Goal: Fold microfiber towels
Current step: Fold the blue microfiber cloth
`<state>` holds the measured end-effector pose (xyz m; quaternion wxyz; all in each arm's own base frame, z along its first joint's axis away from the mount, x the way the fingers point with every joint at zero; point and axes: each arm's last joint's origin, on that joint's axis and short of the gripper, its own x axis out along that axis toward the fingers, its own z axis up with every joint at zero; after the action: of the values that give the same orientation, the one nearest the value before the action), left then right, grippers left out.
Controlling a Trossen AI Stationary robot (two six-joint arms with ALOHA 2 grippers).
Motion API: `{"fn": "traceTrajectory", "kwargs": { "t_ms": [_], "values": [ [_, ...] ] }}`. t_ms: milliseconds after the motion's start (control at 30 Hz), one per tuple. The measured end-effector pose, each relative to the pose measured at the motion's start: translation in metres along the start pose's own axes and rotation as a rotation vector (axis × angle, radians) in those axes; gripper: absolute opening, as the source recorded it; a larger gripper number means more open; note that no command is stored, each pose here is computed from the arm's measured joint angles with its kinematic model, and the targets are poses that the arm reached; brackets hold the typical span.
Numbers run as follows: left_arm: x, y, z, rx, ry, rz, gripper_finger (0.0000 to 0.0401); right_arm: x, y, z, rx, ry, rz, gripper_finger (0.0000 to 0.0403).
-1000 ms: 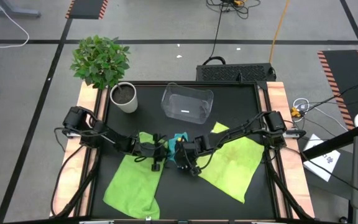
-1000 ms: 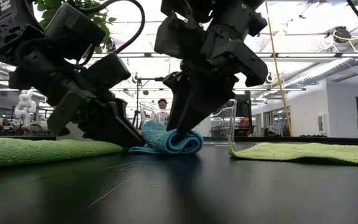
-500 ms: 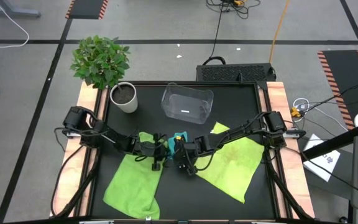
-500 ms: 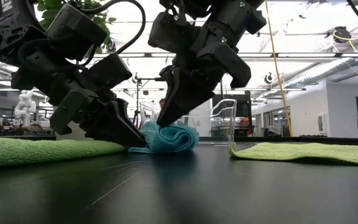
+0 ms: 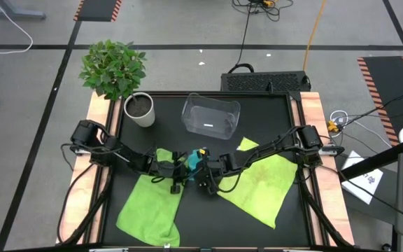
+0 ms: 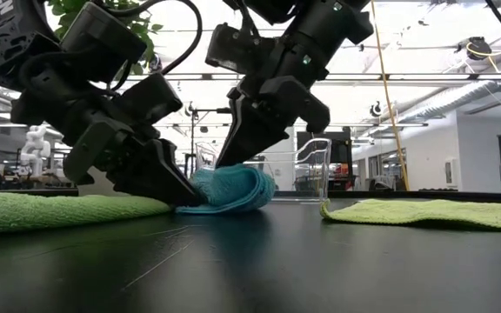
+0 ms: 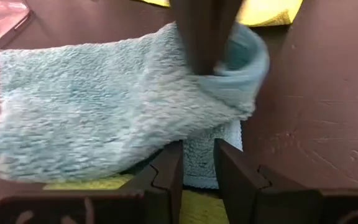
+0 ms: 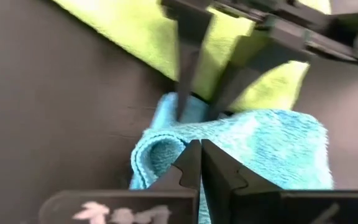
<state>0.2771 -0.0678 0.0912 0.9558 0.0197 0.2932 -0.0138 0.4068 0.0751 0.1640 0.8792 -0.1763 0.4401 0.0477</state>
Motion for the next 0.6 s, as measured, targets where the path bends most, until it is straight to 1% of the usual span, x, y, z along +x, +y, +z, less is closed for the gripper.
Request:
{"fn": "traceTrajectory", "kwargs": {
  "t_ms": [133,233,300,367,433,500,600],
  "values": [
    [0.008,-0.004,-0.007,-0.013,-0.012,-0.014,0.0092,-0.002,0.004,0.002,-0.011,-0.004,-0.049,0.0000],
    [0.020,-0.005,-0.011,-0.029,-0.048,-0.040,0.0092,-0.008,0.005,0.006,-0.011,-0.028,-0.068,0.0000],
    [0.027,-0.005,-0.011,-0.034,-0.059,-0.066,0.0092,-0.014,0.005,0.010,-0.007,-0.047,-0.070,0.0000],
    [0.034,-0.006,-0.008,-0.039,-0.059,-0.087,0.0092,-0.018,0.006,0.012,-0.002,-0.055,-0.101,0.0000],
    [0.037,-0.007,-0.006,-0.037,-0.059,-0.091,0.0092,-0.022,0.007,0.013,-0.003,-0.061,-0.110,0.0000],
    [0.037,-0.008,-0.004,-0.024,-0.064,-0.093,0.0092,-0.024,0.010,0.012,0.006,-0.045,-0.093,0.0000],
    [0.033,-0.009,-0.001,-0.009,-0.062,-0.087,0.0092,-0.024,0.015,0.005,0.023,0.030,-0.061,0.0000]
  ]
}}
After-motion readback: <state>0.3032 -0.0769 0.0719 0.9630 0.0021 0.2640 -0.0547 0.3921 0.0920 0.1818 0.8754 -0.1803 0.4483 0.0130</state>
